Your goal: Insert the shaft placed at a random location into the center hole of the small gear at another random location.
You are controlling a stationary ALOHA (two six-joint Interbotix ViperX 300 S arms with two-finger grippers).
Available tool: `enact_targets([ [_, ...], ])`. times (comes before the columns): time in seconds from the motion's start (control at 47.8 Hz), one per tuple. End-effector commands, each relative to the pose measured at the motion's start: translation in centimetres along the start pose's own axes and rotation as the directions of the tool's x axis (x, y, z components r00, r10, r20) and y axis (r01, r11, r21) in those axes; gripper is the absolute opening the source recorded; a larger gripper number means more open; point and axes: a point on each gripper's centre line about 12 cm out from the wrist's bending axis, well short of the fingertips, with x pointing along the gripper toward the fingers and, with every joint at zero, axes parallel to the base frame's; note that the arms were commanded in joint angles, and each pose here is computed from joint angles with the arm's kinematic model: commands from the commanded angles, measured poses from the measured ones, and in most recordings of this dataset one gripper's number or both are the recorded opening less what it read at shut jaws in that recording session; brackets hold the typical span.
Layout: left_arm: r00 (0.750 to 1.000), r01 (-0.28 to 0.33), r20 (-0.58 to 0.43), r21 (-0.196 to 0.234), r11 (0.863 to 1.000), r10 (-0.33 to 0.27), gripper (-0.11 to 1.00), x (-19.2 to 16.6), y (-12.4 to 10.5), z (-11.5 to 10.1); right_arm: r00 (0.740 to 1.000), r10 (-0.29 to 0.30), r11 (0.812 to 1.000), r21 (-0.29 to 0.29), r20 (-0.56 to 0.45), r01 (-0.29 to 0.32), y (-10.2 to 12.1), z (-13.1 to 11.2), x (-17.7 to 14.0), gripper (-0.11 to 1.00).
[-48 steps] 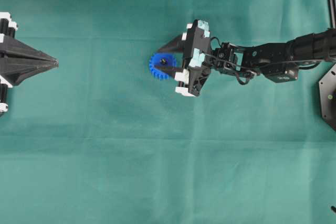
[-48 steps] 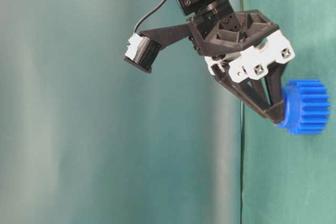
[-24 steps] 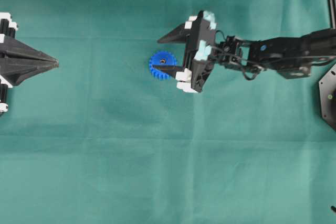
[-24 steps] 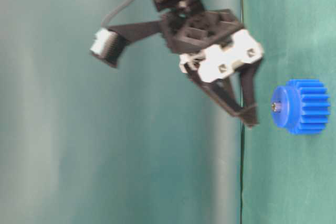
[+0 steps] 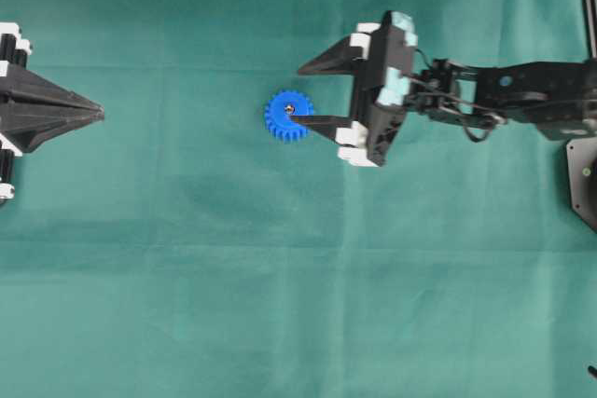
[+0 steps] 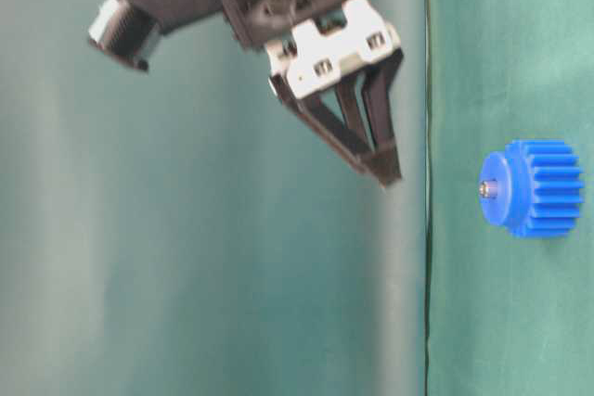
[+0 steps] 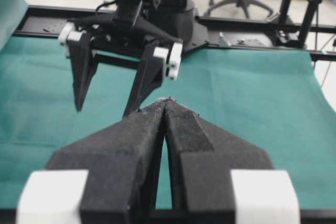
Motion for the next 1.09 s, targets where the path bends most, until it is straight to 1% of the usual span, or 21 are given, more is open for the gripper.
enact_targets([
  [0.0, 1.000, 0.000, 0.011, -0.003, 1.000, 0.000, -0.01, 0.1, 0.0, 0.4, 0.999, 0.013, 1.000, 0.000, 0.046, -0.013, 0.3, 1.2, -1.7, 0.78],
  [0.23, 1.000, -0.002, 0.009, -0.003, 1.000, 0.002, -0.01, 0.1, 0.0, 0.3, 0.998, 0.018, 1.000, 0.006, 0.056, -0.019, 0.1, 0.0, -6.4, 0.78],
  [0.481, 1.000, -0.002, 0.008, -0.003, 1.000, 0.002, -0.01, 0.1, 0.0, 0.2, 0.998, 0.020, 1.000, 0.018, 0.058, -0.021, -0.3, -1.2, -9.9, 0.77],
  [0.628, 1.000, -0.002, 0.009, -0.003, 1.000, 0.002, -0.01, 0.1, 0.0, 0.3, 0.998, 0.022, 1.000, 0.017, 0.059, -0.023, -0.3, -1.3, -10.6, 0.77],
  [1.068, 1.000, -0.002, 0.009, -0.003, 1.000, 0.002, -0.01, 0.1, 0.0, 0.3, 0.998, 0.021, 1.000, 0.017, 0.053, -0.022, -0.3, -1.4, -10.6, 0.77],
])
